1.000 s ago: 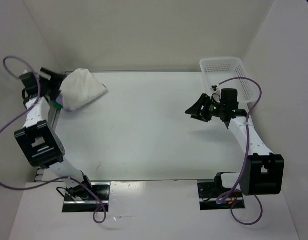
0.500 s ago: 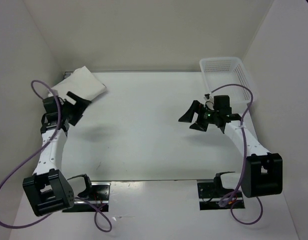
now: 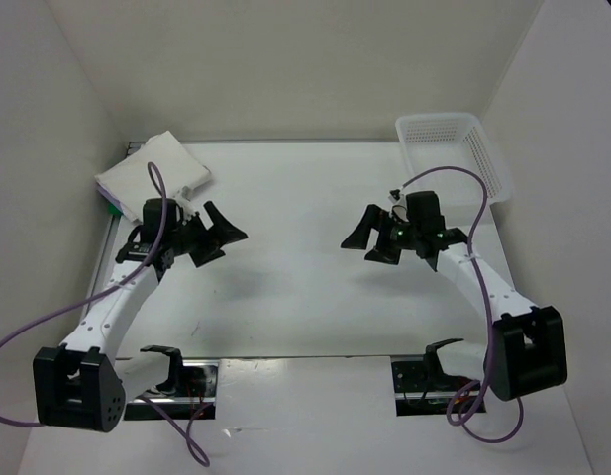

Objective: Fold and stack the t-shirts
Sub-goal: Put the neatly folded tshirt into the corner of the board with the left arm

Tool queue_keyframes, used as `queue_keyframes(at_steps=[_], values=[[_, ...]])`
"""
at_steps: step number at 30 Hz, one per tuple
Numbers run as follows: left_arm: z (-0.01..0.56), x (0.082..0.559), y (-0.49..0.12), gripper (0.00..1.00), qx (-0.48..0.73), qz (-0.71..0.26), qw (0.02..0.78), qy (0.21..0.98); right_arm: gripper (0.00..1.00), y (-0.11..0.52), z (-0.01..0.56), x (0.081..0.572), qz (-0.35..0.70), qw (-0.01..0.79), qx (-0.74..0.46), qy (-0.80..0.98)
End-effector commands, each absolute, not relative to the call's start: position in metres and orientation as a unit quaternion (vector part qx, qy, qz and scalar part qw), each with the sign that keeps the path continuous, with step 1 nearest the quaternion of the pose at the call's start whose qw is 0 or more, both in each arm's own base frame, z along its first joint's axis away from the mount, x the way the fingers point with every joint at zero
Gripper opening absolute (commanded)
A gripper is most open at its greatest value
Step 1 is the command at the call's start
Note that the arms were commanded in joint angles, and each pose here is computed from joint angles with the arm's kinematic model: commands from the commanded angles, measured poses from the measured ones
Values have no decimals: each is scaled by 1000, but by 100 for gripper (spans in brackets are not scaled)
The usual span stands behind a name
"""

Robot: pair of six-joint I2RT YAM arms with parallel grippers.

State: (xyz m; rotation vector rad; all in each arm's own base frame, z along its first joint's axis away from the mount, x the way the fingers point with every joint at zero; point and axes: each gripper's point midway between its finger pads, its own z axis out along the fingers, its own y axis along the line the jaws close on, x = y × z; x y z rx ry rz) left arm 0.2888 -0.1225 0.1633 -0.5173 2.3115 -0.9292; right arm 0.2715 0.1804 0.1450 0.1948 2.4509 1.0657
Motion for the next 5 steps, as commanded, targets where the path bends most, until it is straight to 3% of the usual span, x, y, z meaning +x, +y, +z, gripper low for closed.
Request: queue_keyframes(at_steps=[1, 5], values=[[191, 293, -140, 100, -166, -402, 308, 846, 100, 180, 163, 272, 389, 255, 65, 883], [190, 293, -149, 100, -148, -409, 296, 850, 100, 178, 167, 268, 386, 259, 66, 883]])
